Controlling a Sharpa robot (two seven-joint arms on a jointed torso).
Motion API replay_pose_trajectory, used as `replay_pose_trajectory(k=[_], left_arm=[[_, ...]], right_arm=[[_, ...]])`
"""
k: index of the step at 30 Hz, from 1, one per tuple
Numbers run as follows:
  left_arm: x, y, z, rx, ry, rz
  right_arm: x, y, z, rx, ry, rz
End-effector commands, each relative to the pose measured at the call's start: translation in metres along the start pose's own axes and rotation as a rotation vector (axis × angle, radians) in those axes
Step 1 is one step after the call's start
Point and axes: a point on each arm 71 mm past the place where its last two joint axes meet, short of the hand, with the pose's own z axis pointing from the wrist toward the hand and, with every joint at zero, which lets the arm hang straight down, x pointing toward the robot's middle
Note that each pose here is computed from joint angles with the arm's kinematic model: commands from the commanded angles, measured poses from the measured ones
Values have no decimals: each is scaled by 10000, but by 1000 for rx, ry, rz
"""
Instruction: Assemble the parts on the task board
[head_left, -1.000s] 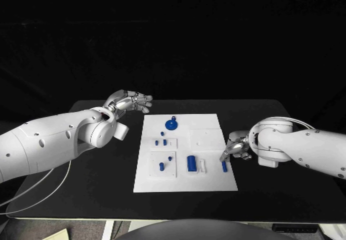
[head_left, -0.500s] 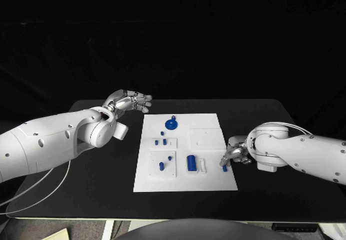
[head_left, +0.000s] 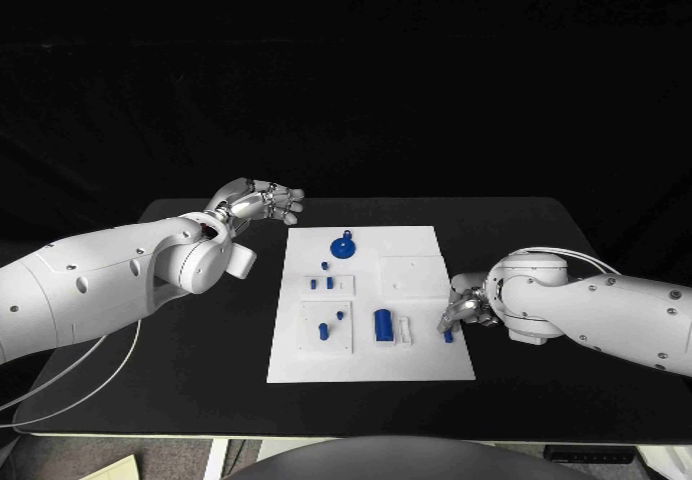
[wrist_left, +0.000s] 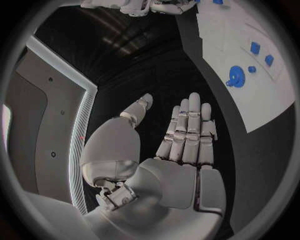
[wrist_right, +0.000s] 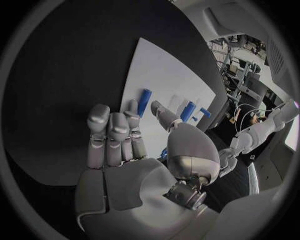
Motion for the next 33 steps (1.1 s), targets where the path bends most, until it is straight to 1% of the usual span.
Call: replay_pose_trajectory(k=[1,6,16,25,33], left_arm=[[16,-13,1,9,13,-10],[16,-13,-3,9,13,-10],[7,-11,-8,8,11,-9],[3,-11,-12,8,9,-9],[-4,-10,-15,8,7,-8]], right_arm=[[12,10,17,17,-48,-66],[19,64,24,12,-70,-105],[106,184,31,-14,-72,-134],[170,272,37,-40,-64,-137],[225,309,33,-55,-43,-151]])
